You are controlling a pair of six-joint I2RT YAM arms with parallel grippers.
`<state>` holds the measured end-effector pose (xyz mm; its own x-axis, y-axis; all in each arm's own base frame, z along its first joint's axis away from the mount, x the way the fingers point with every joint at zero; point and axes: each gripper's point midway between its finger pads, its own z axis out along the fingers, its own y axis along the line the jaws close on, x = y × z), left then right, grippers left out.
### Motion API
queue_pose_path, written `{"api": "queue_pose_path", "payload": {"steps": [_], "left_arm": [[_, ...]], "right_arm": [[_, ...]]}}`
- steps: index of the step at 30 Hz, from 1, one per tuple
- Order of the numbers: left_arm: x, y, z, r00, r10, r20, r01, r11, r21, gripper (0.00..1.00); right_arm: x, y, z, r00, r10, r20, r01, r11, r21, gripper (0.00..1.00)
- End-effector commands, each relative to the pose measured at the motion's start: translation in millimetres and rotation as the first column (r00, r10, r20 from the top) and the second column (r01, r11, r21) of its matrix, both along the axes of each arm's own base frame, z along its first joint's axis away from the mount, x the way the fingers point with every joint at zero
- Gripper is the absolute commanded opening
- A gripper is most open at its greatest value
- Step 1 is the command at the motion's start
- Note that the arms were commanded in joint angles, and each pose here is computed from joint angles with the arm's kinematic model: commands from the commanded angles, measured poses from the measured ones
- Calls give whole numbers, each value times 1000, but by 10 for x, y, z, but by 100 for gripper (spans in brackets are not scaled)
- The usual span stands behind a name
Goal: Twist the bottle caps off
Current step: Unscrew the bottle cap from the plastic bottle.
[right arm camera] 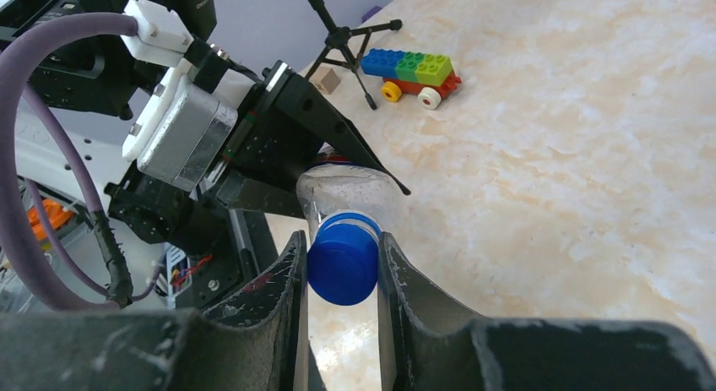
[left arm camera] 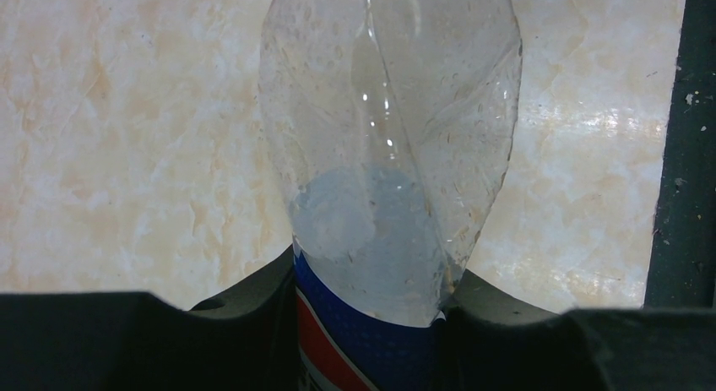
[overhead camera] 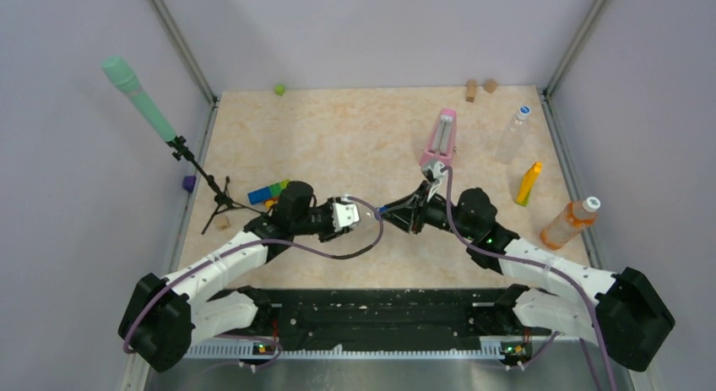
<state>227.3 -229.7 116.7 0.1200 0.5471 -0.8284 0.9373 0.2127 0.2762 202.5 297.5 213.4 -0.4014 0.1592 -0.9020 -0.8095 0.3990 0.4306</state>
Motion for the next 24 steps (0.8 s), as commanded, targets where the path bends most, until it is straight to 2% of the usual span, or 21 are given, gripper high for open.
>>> {"api": "queue_pose_path", "payload": {"steps": [1, 7, 10, 13, 18, 24], "left_arm": [[48, -65, 150, 999, -9, 37, 11, 999, -47, 0], [42, -57, 161, 999, -8, 40, 10, 999, -50, 0], [26, -62, 168, 999, -14, 40, 16, 998, -54, 0], [25, -61, 180, 999, -13, 44, 16, 998, -59, 0], [27, -65, 182, 999, -14, 44, 16, 998, -59, 0], [46, -44, 179, 999, -1, 49, 3, 999, -51, 0]], "right_arm": [[-50, 56, 244, 991, 51, 122, -57, 997, 47, 0], [-135, 54, 424, 989, 68, 130, -85, 988, 132, 0], [-398, 88, 557, 960, 198, 198, -230, 960, 157, 0], [-547, 98, 548, 927, 290, 239, -319, 943, 95, 0], [-472, 86, 312, 928, 299, 224, -298, 954, -42, 0], [-374, 68, 334, 948, 239, 212, -239, 971, -26, 0]]}}
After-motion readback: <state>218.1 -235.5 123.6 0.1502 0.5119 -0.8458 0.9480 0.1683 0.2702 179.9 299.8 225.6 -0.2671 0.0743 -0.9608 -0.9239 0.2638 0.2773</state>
